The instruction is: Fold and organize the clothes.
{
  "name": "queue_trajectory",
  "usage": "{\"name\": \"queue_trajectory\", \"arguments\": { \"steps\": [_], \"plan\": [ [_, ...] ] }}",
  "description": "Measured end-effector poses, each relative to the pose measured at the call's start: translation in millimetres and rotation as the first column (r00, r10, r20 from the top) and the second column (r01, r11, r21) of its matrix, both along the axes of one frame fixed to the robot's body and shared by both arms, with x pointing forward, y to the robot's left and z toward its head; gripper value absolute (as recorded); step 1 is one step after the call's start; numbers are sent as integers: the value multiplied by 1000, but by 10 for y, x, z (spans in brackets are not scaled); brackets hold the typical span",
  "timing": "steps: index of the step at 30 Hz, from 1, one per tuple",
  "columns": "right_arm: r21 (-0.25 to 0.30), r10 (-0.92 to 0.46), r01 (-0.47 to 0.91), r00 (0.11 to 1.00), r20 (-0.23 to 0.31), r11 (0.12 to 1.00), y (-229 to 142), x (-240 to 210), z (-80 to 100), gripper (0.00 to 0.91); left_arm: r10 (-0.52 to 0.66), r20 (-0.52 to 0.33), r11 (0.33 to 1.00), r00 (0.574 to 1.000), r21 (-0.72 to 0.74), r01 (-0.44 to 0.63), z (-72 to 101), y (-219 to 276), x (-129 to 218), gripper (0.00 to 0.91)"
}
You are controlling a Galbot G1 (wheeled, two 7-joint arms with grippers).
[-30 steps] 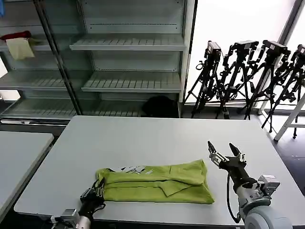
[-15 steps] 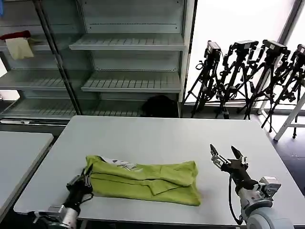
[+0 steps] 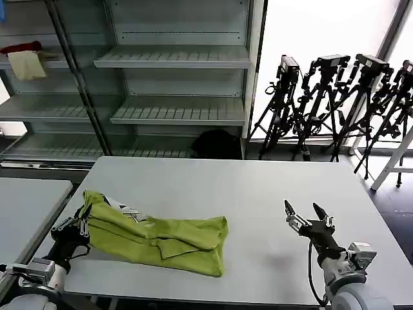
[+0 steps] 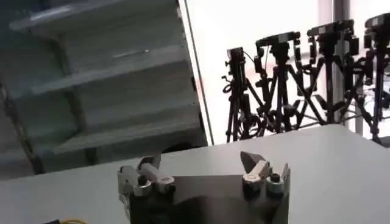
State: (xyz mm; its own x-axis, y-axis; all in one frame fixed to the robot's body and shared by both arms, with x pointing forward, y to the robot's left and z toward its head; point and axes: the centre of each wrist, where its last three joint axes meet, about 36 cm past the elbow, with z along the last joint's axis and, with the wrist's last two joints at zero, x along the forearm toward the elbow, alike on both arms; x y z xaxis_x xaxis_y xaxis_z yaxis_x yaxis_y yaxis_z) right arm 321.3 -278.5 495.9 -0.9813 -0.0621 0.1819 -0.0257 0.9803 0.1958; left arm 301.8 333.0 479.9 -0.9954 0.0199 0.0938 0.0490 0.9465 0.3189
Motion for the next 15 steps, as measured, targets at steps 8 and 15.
{"name": "queue_trajectory", "arguments": {
  "steps": [8,15],
  "plan": [
    [-9,-7,7,1000,-15,1000,9,2,-88,907,-165,-9,964,986,-213,159,-19,-899,-35,0],
    [-25,-14,14,1000,-19,1000,-37,-10,-124,907,-313,-51,907,948,-312,282,-216,-1478,-10,0]
  ]
}}
